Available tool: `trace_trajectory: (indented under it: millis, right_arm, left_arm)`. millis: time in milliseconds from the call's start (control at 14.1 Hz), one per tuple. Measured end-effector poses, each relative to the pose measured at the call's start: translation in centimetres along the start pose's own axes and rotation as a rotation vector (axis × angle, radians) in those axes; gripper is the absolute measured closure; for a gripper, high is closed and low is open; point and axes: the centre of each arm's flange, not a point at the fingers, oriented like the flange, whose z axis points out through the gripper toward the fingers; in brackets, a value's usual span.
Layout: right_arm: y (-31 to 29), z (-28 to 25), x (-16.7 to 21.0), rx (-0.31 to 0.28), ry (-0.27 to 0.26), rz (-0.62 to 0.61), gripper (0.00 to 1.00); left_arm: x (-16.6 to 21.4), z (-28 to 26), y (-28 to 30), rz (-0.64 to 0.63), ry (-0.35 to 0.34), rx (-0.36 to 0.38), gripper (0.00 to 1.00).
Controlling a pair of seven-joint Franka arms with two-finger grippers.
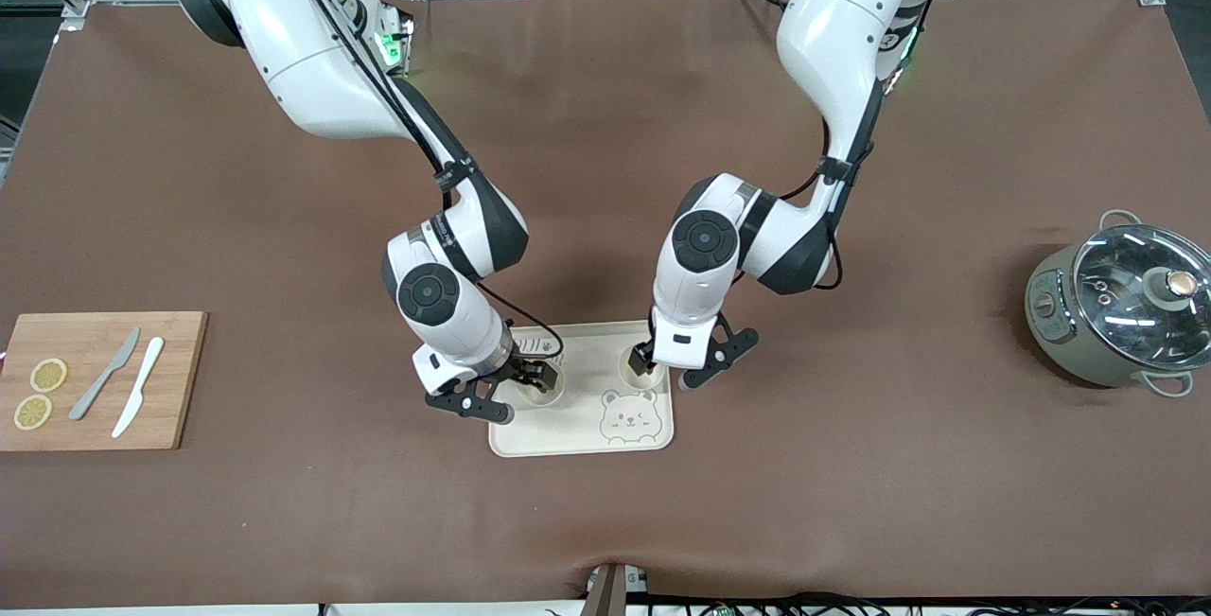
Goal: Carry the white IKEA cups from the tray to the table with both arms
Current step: 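Close the right gripper and the left gripper on the cup rims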
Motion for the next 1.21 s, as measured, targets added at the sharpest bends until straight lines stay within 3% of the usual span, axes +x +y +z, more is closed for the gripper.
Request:
trace_trajectory:
  millis: [355, 497, 639, 710, 781, 1066, 1137, 1208]
  right_arm:
    - [0.2, 1.3, 0.0, -0.002, 0.008, -0.004, 0.0]
    - [0.3, 1.1, 0.2, -0.001, 0.013, 0.0, 0.05]
    - [0.4, 1.1, 0.3, -0.002, 0.015, 0.016, 0.21]
    - [0.4, 1.1, 0.3, -0.002, 0.015, 0.023, 0.34]
    - [0.4, 1.1, 0.3, -0.002, 0.015, 0.026, 0.44]
    - [0.4, 1.1, 0.3, -0.003, 0.015, 0.03, 0.88]
    - [0.4, 1.1, 0.3, -0.003, 0.015, 0.032, 0.97]
    - [0.4, 1.1, 0.3, -0.003, 0.015, 0.032, 0.96]
  left_arm:
    - [-1.3, 1.6, 0.3, -0.014, -0.014, -0.007, 0.0]
    - [-1.6, 2.6, 0.2, -0.011, -0.018, -0.001, 0.0]
    - [-1.8, 3.2, 0.1, -0.01, -0.02, 0.002, 0.03]
    - [-1.8, 3.3, 0.1, -0.012, -0.02, 0.0, 0.03]
    - [-1.8, 3.3, 0.2, -0.016, -0.018, -0.003, 0.08]
    - [-1.7, 3.0, 0.4, -0.044, -0.014, -0.018, 0.53]
    - [-1.7, 3.0, 0.5, -0.046, -0.013, -0.019, 0.62]
    - [-1.7, 3.0, 0.5, -0.047, -0.013, -0.02, 0.74]
